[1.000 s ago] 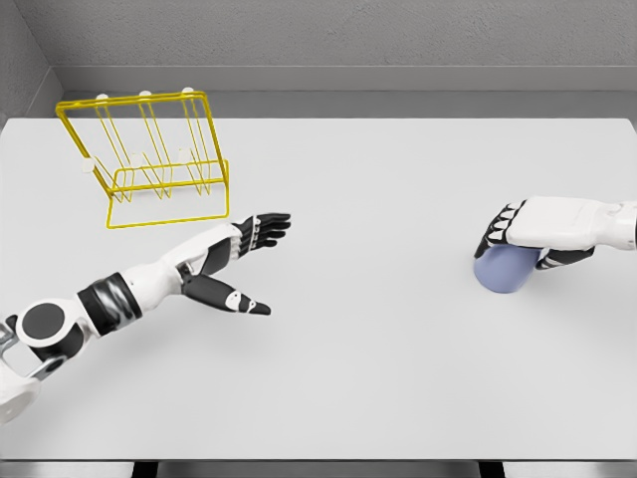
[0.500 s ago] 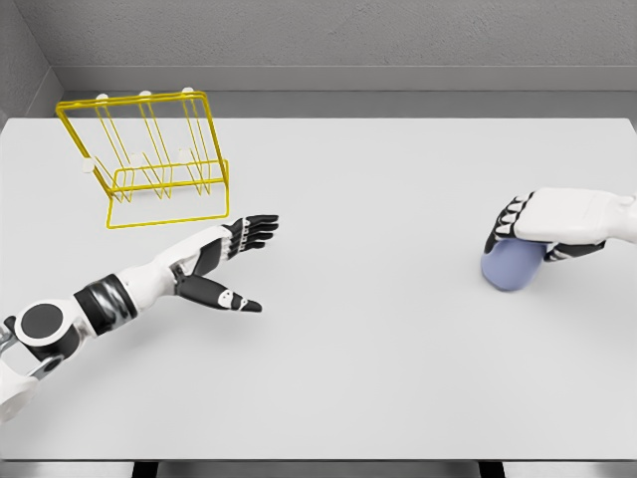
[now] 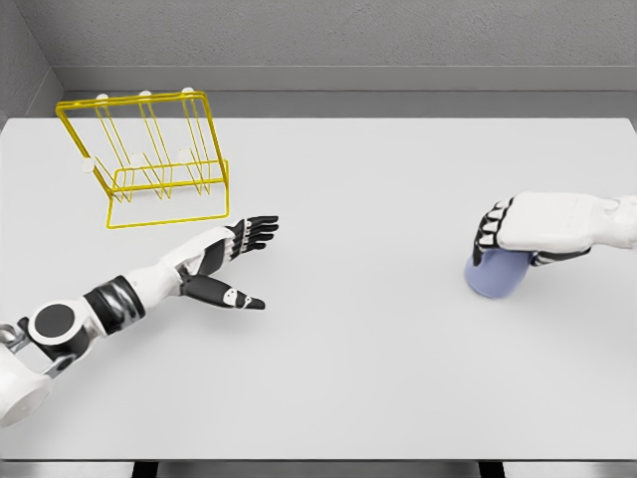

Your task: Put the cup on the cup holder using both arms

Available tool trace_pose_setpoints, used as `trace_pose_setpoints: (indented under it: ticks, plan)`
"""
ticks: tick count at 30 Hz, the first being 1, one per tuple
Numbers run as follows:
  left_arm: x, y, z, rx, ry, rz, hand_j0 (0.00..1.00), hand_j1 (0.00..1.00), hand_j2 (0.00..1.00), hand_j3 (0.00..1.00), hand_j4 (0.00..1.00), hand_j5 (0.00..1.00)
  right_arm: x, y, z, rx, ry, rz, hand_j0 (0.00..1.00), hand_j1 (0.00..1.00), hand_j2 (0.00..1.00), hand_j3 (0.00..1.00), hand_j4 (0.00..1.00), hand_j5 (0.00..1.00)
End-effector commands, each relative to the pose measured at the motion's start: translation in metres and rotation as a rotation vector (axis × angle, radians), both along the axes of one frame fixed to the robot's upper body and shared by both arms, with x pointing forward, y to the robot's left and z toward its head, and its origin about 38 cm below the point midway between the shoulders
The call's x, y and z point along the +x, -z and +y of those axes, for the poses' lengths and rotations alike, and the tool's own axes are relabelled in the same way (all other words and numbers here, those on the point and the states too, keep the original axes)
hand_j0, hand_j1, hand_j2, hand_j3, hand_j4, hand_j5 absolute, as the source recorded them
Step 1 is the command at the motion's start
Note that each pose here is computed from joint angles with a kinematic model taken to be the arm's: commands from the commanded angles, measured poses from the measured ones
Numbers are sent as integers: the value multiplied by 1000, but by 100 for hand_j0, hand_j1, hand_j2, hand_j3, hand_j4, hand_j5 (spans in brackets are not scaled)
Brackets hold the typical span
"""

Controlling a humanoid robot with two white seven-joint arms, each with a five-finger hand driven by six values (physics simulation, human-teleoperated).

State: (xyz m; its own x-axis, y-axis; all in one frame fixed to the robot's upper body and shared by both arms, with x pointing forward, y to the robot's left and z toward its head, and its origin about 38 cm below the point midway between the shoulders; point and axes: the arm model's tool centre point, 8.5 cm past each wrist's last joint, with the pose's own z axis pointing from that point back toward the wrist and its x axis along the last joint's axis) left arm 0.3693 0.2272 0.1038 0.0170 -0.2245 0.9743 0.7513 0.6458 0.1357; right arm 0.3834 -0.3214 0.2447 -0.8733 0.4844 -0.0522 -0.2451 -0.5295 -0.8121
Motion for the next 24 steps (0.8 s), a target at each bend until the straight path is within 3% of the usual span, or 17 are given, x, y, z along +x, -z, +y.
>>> trace_pose_setpoints:
  ticks: [1,10,24]
  plan:
    - [0,0,-2,-6,1,1,100,100,100,100,100,100,-3,-7,7,2,-23,-13,61,61,61,61,61,61]
    - [3,8,-11,-27,-7,16,100,100,100,100,100,100,-8,-20,30,30,-93,-49,60,60,60,60,60,60]
    - [6,10,-9,-29,-20,19,100,100,100,100,100,100,-3,-16,69,100,-173,-52,60,60,60,60,60,60]
